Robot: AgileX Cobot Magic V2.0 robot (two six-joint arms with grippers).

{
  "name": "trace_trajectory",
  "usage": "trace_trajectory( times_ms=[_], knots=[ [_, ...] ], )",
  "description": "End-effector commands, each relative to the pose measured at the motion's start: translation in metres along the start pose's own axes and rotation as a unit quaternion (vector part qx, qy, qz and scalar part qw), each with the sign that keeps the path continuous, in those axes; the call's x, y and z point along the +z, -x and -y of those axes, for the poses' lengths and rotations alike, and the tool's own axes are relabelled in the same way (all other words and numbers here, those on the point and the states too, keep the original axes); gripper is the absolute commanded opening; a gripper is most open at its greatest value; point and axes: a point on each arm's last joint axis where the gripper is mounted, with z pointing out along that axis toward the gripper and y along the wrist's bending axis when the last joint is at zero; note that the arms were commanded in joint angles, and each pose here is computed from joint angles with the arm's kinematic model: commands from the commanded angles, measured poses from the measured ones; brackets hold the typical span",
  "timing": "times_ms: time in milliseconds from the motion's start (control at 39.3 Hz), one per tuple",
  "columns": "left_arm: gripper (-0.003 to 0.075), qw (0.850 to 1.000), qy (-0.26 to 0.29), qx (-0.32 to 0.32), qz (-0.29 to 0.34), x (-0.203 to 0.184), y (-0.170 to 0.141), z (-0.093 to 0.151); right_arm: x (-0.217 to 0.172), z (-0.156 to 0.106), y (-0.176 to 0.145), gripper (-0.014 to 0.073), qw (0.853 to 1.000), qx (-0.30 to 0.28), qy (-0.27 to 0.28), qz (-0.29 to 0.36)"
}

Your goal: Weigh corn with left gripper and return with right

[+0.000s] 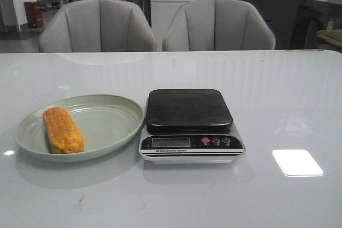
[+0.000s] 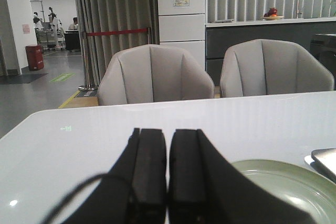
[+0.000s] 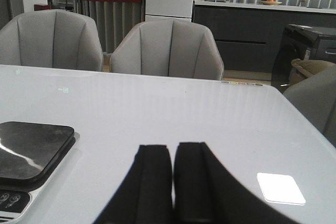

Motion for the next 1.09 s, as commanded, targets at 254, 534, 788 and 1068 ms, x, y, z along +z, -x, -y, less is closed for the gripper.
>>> trace_trajectory(
  times_ms=[254, 534, 788, 1068],
  knots=[
    [0.0122, 0.999, -0.002, -0.010, 0.031, -0.001, -0.003, 0.000, -0.002, 0.001, 0.005, 0.0183, 0.999, -0.006, -0.005, 0.042],
    [0.0122, 0.999, -0.002, -0.010, 0.031, -0.001, -0.003, 0.000, -0.002, 0.001, 0.005, 0.0183, 0.999, -0.006, -0.005, 0.042],
    [0.0122, 0.999, -0.002, -0.010, 0.034, -0.001, -0.002, 0.000, -0.002, 0.001, 0.005, 0.0183, 0.999, -0.006, -0.005, 0.042],
    [0.0122, 0.991, 0.001, 0.009, 0.131, -0.004, 0.018, 0.000, -0.002, 0.001, 0.005, 0.0183, 0.999, -0.006, -0.005, 0.042]
  ],
)
